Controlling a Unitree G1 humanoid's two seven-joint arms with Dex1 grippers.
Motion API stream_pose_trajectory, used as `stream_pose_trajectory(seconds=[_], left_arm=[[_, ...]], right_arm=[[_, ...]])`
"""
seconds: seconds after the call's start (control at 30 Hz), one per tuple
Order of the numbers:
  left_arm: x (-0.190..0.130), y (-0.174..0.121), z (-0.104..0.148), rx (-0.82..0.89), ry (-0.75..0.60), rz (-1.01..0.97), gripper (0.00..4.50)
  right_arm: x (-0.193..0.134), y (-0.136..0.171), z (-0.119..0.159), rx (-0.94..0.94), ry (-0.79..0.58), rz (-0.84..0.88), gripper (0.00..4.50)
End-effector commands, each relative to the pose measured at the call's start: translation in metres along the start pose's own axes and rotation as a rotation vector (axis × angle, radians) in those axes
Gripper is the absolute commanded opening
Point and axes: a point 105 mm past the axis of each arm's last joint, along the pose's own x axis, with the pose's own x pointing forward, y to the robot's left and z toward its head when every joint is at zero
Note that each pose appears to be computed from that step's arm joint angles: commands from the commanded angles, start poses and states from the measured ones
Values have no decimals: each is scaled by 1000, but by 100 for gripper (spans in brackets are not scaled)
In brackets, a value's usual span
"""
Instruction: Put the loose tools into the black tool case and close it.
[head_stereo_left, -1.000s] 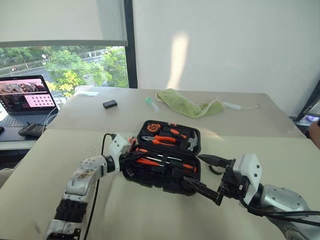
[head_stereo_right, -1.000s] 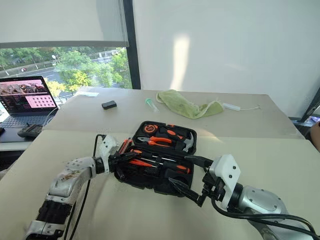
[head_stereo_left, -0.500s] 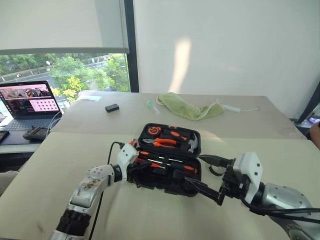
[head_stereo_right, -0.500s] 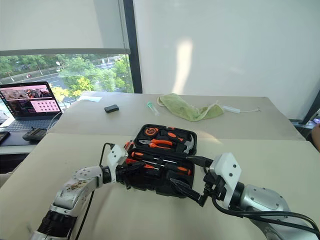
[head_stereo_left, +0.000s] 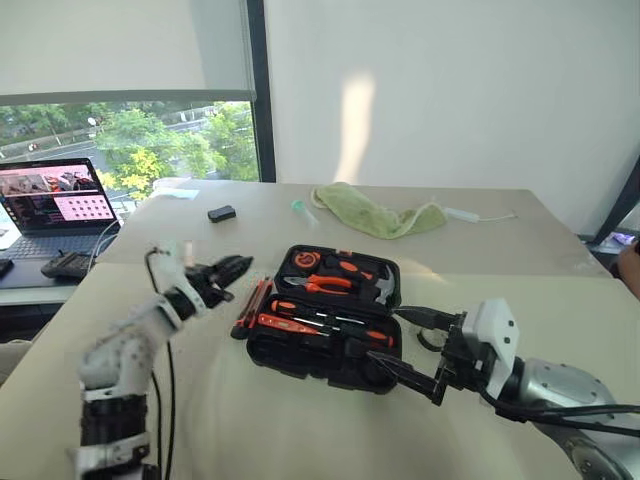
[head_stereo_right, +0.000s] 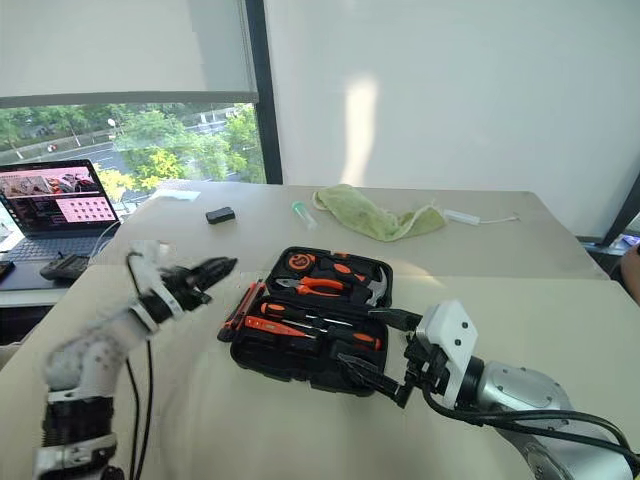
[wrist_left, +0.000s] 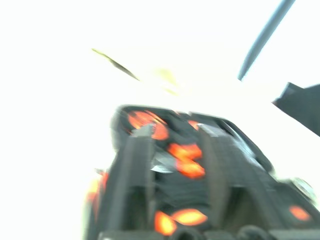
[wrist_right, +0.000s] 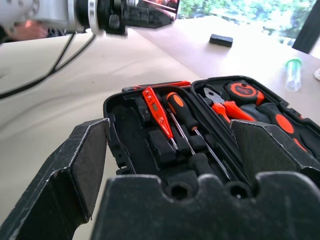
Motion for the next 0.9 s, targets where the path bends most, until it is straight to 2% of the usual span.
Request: stream_pose_trajectory(seconds=[0.03, 0.13, 0.2, 0.37, 0.53, 0.7, 0.83, 0.87, 0.9], left_arm=[[2, 0, -16, 139, 139, 78, 346], [0, 4, -34, 182, 222, 138, 442], [-2, 8, -45, 189, 259, 172, 442], [-5, -5, -64, 171, 332, 142, 442], [-9, -4, -77, 190, 378, 173, 442], [-8, -15, -91, 187, 422, 119, 442], [-4, -7, -96, 228, 433, 172, 442], [-3, -5, -96, 225, 424, 182, 391], [-2, -4, -96, 218, 416, 183, 382]], right_arm=[[2, 1, 8, -38, -42, 17, 450], [4, 0, 7, -41, -45, 20, 450], [4, 0, 6, -42, -45, 20, 450], [2, 1, 6, -45, -37, 19, 450], [0, 2, 8, -48, -31, 15, 450], [-1, 1, 8, -49, -25, 16, 450], [0, -1, 9, -53, -22, 16, 450], [0, -1, 9, -53, -22, 15, 450], [1, -2, 9, -53, -21, 16, 450]])
